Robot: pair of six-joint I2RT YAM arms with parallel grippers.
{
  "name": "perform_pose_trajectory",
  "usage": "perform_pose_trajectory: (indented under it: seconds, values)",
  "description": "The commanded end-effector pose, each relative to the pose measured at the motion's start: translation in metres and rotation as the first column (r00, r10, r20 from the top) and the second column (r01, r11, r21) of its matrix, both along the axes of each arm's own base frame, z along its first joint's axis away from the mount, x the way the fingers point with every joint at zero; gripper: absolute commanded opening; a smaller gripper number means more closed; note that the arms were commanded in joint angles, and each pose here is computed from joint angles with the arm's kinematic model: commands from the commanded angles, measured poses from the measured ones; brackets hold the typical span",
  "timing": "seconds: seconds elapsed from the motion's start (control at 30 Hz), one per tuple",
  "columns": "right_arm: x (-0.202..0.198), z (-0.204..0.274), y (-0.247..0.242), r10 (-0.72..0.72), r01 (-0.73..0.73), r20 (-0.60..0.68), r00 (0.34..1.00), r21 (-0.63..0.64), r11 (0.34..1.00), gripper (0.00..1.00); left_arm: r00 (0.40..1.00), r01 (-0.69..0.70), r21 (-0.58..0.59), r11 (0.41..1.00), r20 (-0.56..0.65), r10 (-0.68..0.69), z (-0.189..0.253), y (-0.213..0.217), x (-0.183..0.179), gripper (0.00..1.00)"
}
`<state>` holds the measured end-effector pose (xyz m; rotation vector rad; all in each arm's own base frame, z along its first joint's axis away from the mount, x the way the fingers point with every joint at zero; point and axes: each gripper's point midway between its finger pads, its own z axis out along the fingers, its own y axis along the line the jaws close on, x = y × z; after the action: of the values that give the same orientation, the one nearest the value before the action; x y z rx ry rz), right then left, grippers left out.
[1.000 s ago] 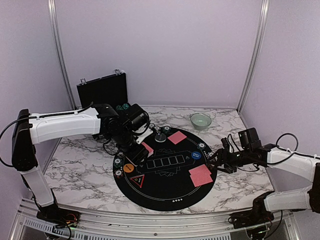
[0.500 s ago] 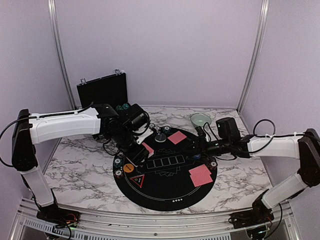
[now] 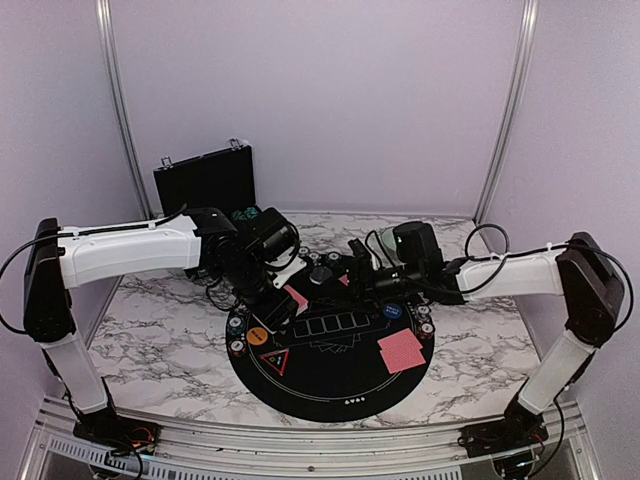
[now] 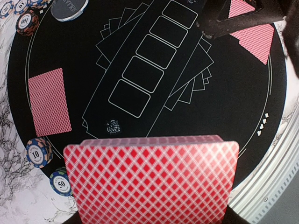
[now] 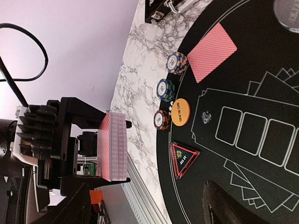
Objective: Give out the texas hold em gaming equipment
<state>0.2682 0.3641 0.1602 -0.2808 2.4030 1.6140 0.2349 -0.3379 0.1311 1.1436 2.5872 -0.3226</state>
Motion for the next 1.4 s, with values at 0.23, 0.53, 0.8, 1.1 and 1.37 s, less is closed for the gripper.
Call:
perform_pose_trajectory:
  seconds: [0.23, 0.53, 0.8, 1.1, 1.37]
  values:
    - [0.001, 0.02, 0.047, 0.078, -0.08, 0.026, 0.997, 0.077, 0.994, 0.79, 1.0, 0.005, -0.053, 0.999, 0.024, -0.003, 0.018, -0.008, 0.002, 0.5]
    - [-0.002, 0.016, 0.063, 0.11, -0.11, 0.006, 0.994, 0.098, 0.989, 0.77, 1.0, 0.004, -0.057, 0.998, 0.03, -0.002, 0.02, -0.007, 0.003, 0.5]
    - [-0.006, 0.01, 0.074, 0.134, -0.133, -0.005, 0.991, 0.097, 0.986, 0.77, 1.0, 0.002, -0.061, 0.998, 0.031, 0.0, 0.022, -0.007, 0.002, 0.5]
    - [-0.005, -0.004, 0.075, 0.136, -0.134, -0.026, 0.99, 0.074, 0.988, 0.76, 0.999, -0.004, -0.064, 0.998, 0.045, 0.007, 0.027, -0.004, 0.003, 0.5]
    - [-0.005, -0.011, 0.072, 0.129, -0.127, -0.037, 0.991, 0.051, 0.991, 0.75, 0.999, -0.01, -0.06, 0.998, 0.053, 0.013, 0.028, 0.001, 0.001, 0.5]
